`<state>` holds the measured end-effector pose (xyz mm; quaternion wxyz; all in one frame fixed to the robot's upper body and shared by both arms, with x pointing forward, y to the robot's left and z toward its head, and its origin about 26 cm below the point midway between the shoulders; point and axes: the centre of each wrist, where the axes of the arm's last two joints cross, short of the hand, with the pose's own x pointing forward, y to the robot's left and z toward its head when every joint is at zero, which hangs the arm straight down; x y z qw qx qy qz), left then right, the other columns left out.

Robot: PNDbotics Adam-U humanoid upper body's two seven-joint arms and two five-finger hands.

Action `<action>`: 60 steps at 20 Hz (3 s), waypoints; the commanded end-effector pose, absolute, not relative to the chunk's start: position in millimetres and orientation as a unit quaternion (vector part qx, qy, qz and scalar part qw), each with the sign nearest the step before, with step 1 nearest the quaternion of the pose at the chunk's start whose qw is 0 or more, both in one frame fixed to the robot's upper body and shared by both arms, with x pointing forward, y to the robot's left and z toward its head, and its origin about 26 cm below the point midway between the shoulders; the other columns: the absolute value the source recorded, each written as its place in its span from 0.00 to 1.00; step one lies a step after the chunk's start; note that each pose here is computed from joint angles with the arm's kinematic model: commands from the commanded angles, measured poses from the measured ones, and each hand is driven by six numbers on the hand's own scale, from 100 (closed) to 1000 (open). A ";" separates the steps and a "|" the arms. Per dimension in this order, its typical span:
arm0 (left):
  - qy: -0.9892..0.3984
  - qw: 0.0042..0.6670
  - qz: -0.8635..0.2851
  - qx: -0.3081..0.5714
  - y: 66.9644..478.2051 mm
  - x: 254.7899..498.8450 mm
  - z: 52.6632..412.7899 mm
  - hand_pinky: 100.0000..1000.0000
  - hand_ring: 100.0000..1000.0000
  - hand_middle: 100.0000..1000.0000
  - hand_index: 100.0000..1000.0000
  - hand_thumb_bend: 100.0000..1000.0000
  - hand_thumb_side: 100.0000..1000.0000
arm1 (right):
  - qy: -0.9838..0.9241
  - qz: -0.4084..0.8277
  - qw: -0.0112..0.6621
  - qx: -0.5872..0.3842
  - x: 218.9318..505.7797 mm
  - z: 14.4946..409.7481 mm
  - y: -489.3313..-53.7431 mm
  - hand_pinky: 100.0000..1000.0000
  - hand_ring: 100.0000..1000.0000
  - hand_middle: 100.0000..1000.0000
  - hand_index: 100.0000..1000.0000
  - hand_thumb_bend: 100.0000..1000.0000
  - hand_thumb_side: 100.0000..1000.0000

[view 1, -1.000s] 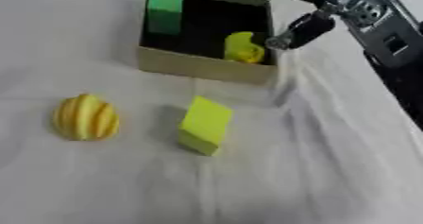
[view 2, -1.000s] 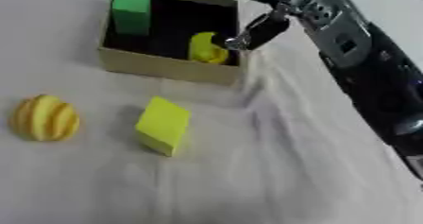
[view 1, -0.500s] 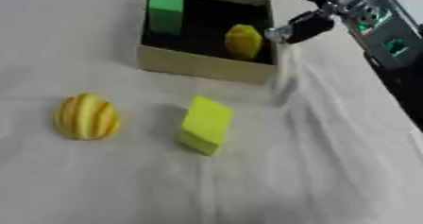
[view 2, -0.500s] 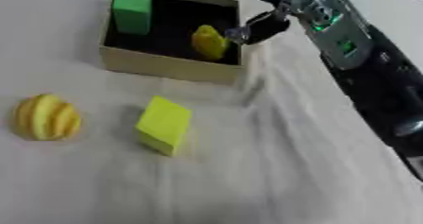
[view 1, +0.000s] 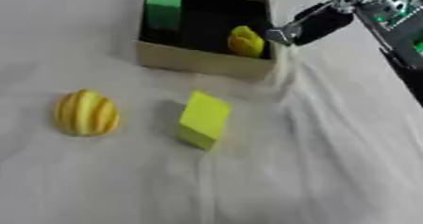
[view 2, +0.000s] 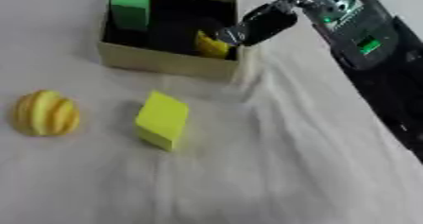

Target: Pick up objects on the table and place them in the box.

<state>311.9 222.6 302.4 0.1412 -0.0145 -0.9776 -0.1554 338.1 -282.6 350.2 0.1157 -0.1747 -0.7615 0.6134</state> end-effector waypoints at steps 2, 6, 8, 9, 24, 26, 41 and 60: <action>-0.984 0.088 -0.153 0.008 230.7 305.9 322.9 0.66 0.74 0.69 0.84 0.00 0.50 | -0.709 0.684 0.071 -0.157 317.2 345.9 -268.3 0.91 0.86 0.77 0.95 0.21 0.00; -0.988 0.057 -0.143 0.022 235.1 304.1 332.3 0.67 0.74 0.69 0.84 0.00 0.45 | -0.664 0.738 0.025 -0.122 299.8 329.5 -253.1 0.92 0.87 0.78 0.95 0.19 0.00; -0.988 0.051 -0.141 0.025 235.9 303.9 333.6 0.67 0.74 0.69 0.84 0.00 0.45 | -0.650 0.752 0.009 -0.109 296.1 327.1 -250.7 0.92 0.87 0.78 0.95 0.19 0.00; -0.988 0.050 -0.140 0.026 236.1 303.8 333.8 0.67 0.74 0.69 0.84 0.00 0.45 | -0.645 0.757 0.003 -0.104 295.6 326.0 -249.6 0.92 0.87 0.78 0.95 0.18 0.00; -0.988 0.058 -0.142 0.024 234.0 304.1 332.7 0.66 0.74 0.69 0.84 0.00 0.47 | -0.584 0.808 -0.034 -0.078 296.3 323.1 -238.8 0.94 0.90 0.81 0.97 0.20 0.00; -0.988 0.059 -0.144 0.023 233.5 304.1 332.5 0.66 0.74 0.69 0.84 0.00 0.47 | -0.585 0.807 -0.036 -0.076 296.1 324.8 -238.3 0.94 0.91 0.81 0.97 0.20 0.00; -0.987 0.058 -0.146 0.017 231.3 303.9 333.9 0.66 0.73 0.69 0.84 0.00 0.48 | -0.584 0.808 -0.006 -0.080 315.8 326.7 -245.5 0.96 0.96 0.83 0.98 0.16 0.00; -0.987 0.059 -0.147 0.017 231.5 303.8 334.5 0.65 0.73 0.68 0.83 0.00 0.51 | -0.564 0.817 0.044 -0.112 341.2 314.3 -255.8 0.95 0.94 0.82 0.98 0.21 0.00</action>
